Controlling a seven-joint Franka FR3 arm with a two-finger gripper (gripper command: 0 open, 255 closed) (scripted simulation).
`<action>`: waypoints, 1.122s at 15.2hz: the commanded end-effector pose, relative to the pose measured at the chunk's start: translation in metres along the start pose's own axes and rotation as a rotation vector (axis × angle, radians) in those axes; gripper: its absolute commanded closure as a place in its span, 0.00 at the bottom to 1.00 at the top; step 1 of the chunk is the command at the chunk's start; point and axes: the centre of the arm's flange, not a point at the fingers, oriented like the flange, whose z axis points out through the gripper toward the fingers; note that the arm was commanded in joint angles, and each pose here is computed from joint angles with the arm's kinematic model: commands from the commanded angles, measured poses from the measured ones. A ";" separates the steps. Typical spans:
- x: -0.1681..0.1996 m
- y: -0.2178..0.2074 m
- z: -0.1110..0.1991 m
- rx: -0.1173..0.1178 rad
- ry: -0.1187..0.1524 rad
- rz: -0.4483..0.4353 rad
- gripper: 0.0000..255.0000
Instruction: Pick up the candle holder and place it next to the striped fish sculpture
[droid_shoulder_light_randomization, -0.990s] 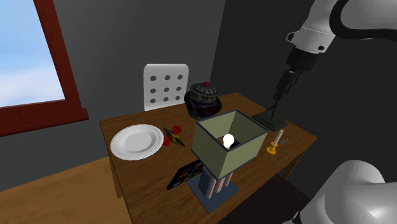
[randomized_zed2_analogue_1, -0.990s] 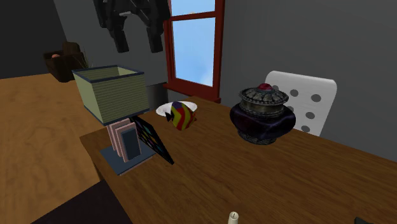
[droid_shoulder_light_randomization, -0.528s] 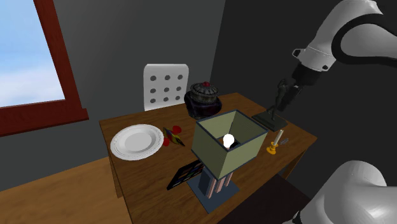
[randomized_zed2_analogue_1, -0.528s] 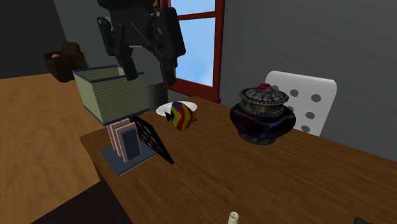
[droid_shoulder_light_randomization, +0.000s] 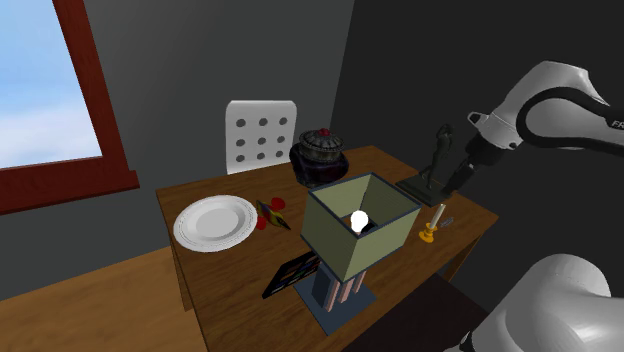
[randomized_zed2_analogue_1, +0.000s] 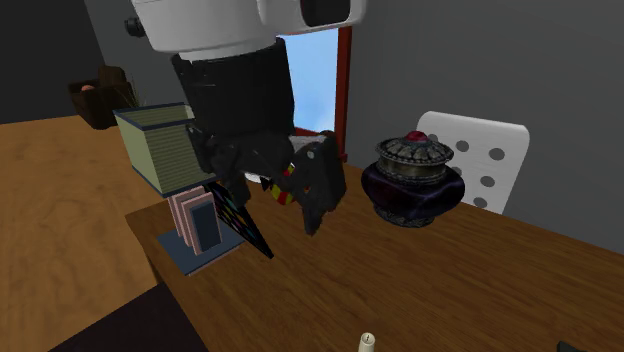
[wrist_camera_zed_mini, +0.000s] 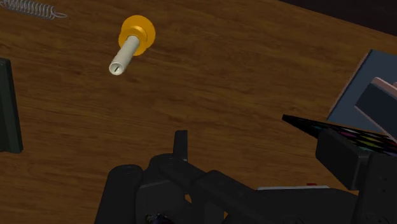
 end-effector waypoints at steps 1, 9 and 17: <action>-0.016 0.015 0.020 0.008 0.027 -0.009 0.00; -0.063 0.084 0.100 0.046 0.120 -0.033 0.00; -0.091 0.134 0.171 0.075 0.192 -0.052 0.00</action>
